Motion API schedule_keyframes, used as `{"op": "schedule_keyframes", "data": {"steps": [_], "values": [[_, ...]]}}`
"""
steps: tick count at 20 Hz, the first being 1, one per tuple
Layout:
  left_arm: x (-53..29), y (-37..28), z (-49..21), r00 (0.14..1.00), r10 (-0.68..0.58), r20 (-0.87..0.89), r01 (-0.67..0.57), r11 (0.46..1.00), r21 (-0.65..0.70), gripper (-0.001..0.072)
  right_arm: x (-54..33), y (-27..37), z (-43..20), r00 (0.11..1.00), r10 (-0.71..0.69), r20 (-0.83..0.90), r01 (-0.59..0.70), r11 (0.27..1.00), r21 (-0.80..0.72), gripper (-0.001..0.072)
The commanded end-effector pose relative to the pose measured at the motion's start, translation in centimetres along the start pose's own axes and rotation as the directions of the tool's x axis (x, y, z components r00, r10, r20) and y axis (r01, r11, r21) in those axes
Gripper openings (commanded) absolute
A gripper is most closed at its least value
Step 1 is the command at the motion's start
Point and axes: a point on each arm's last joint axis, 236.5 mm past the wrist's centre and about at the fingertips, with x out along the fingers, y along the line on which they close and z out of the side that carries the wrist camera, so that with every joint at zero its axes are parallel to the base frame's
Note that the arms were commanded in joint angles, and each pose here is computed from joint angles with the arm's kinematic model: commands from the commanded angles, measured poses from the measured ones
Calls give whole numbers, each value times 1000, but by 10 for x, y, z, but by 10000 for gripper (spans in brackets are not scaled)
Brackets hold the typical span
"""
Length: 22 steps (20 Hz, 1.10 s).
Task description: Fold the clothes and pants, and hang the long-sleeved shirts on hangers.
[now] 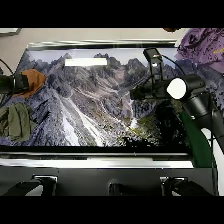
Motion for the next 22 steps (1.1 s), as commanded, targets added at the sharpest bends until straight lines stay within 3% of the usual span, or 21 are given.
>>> {"op": "schedule_keyframes", "data": {"steps": [1, 5, 6, 7, 8, 10, 13, 18, 22], "values": [[0, 0, 0, 1000, 0, 3, 0, 1000, 0, 18, 0, 0, 0, 1000, 1, 1, -1, 1000, 0, 28], [0, -1, 0, 1000, -4, 2, 4, 1000, -1, 20, 0, 1, 0, 1000, 4, 1, -4, 1000, 2, 28], [1, 2, 3, 1000, 10, 14, -9, 1000, -7, 181, 0, 1, 0, 1000, 4, 1, -4, 1000, 2, 28], [3, 12, 8, 998, 51, 28, -49, 997, -56, 644, 0, 1, 0, 1000, 4, 1, -4, 1000, 2, 28], [7, 30, 6, 992, 124, 9, -123, 986, -115, 720, 0, 1, 0, 1000, 4, 1, -4, 1000, 2, 28], [21, 87, -4, 951, 304, -54, -309, 943, -127, 720, 0, 1, 0, 1000, 5, 1, -5, 1000, 3, 28], [55, 172, -35, 906, 407, -120, -423, 850, -313, 720, 0, 1, -1, 1000, 5, -3, -5, 1000, 2, 28], [114, 264, -109, 890, 426, -164, -446, 738, -506, 720, 0, 1, -3, 1000, 5, -13, -5, 1000, 3, 30], [158, 291, -122, 899, 427, -94, -402, 723, -561, 720, -1, 2, -18, 997, 7, -78, -7, 1000, 3, 61]]}}
